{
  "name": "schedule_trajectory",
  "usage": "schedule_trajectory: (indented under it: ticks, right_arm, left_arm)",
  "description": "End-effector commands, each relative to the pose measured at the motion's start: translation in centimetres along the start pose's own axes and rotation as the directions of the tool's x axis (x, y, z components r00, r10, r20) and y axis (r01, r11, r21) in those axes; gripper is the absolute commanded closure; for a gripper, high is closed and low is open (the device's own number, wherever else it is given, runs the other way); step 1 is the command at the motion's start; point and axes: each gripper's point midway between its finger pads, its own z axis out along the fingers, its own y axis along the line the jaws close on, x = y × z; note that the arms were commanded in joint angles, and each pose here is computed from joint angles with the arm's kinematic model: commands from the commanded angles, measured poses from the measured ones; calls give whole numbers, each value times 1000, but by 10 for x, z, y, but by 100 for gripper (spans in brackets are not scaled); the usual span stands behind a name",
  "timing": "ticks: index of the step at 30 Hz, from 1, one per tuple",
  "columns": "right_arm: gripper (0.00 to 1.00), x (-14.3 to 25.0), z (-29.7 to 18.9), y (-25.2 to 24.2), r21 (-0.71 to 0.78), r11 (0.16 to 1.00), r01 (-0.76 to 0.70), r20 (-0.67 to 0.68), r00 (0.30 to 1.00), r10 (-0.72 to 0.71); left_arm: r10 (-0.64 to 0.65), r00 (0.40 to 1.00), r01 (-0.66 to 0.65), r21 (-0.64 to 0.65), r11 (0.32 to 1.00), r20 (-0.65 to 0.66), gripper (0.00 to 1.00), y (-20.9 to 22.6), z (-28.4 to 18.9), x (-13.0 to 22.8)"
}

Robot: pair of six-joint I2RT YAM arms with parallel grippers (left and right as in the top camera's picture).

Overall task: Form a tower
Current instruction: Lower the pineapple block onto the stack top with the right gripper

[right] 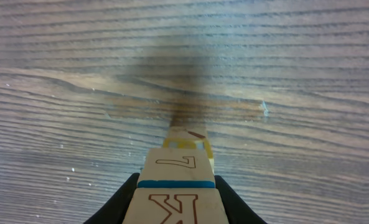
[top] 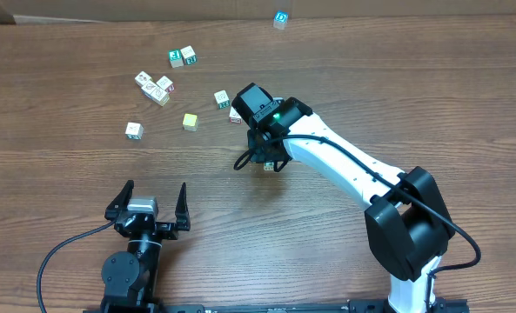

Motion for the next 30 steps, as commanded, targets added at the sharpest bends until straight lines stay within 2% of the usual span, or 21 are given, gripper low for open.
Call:
schedule_trajectory:
  ticks: [1, 24, 27, 30]
  right_arm:
    - [69, -7, -5, 4, -5, 1000, 2, 21, 1000, -2]
    - [67, -2, -5, 2, -2, 1000, 4, 0, 1000, -4]
    - [57, -2, -5, 2, -2, 1000, 4, 0, 1000, -4]
    - [41, -3, -5, 2, -1, 1000, 5, 2, 1000, -5]
  left_arm:
    - [15, 1000, -15, 1, 1000, 9, 0, 0, 0, -1]
    - [15, 1000, -15, 1, 1000, 9, 0, 0, 0, -1]
    - [15, 1000, -15, 1, 1000, 9, 1, 0, 0, -1]
    - [15, 1000, -15, 1, 1000, 9, 0, 0, 0, -1]
